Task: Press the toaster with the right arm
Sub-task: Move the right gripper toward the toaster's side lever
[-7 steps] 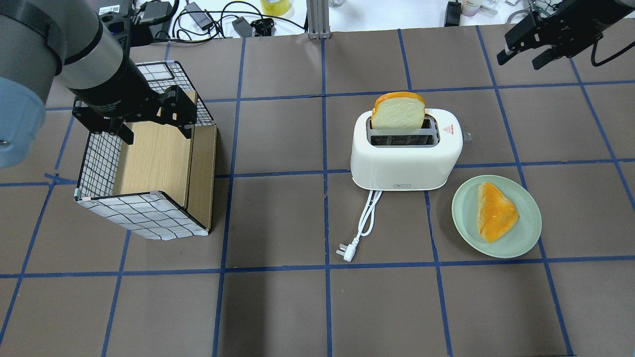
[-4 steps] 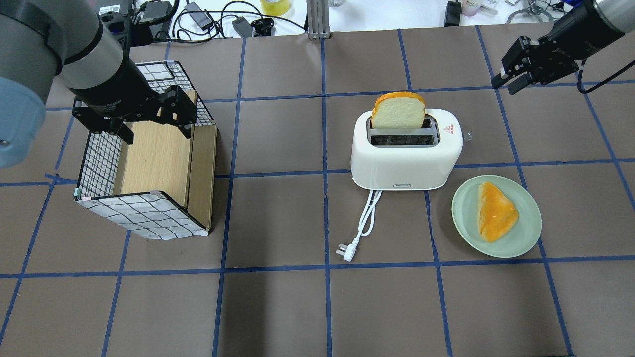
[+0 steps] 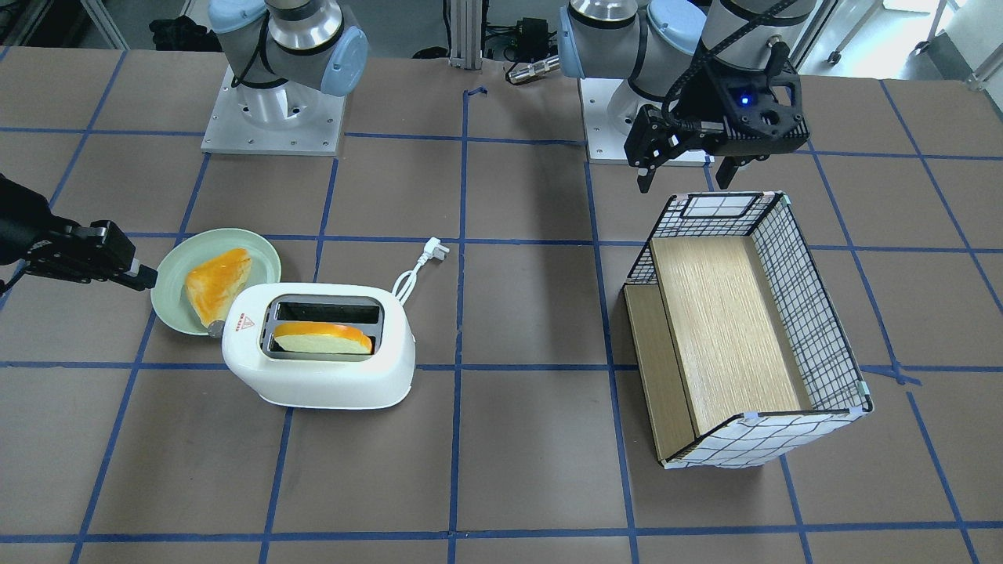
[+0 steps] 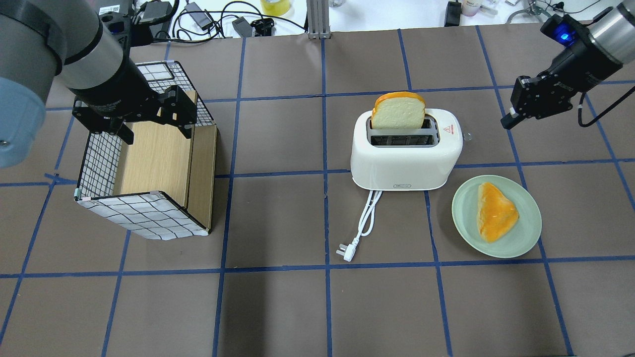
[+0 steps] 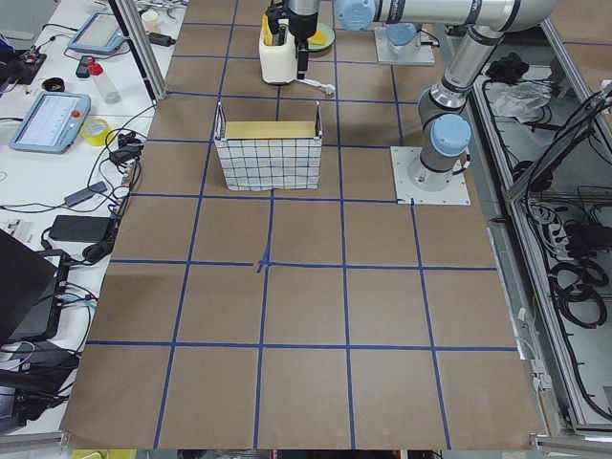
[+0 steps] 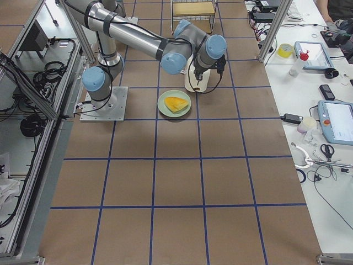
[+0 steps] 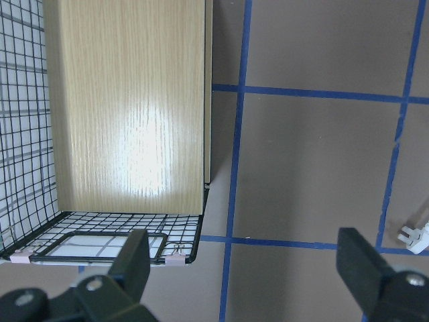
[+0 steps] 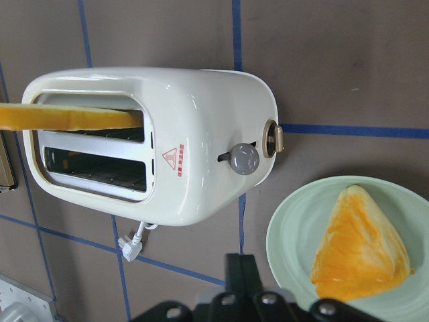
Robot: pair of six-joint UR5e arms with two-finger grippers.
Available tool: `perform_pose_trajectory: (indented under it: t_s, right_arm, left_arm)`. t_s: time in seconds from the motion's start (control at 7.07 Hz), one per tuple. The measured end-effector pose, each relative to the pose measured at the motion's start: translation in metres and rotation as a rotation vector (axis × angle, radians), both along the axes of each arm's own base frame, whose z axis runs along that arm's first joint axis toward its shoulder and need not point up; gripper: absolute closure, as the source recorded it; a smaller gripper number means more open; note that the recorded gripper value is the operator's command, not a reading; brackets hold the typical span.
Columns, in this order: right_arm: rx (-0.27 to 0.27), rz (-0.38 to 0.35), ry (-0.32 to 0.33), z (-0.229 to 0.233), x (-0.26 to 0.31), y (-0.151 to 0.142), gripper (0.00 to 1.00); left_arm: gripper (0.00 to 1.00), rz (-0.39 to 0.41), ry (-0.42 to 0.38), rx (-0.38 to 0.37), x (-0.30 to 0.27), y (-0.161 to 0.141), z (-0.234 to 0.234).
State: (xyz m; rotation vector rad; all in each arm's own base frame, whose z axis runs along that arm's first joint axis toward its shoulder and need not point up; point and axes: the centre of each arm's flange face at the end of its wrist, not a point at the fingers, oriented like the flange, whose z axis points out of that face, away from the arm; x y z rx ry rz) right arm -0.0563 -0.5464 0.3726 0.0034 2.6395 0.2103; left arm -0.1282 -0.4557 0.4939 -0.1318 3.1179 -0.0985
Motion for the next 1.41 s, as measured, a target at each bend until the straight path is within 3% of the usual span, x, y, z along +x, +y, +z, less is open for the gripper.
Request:
perform_pose_trajectory:
  t_s: [0.28,0.85,1.41]
  right_arm:
    - [0.022,0.001,-0.019,-0.018,0.003,0.006,1.00]
    - [-0.082,-0.032,0.025,-0.020,-0.004,-0.011,1.00]
    - [-0.127,-0.088,-0.098,-0.038,0.001,-0.032,1.00]
  left_arm:
    - [0.00,0.000,0.000,-0.001,0.000,0.000,0.000]
    - [0.00,0.000,0.000,0.000,0.000,0.000,0.000]
    - [0.00,0.000,0.000,0.000,0.000,0.000,0.000]
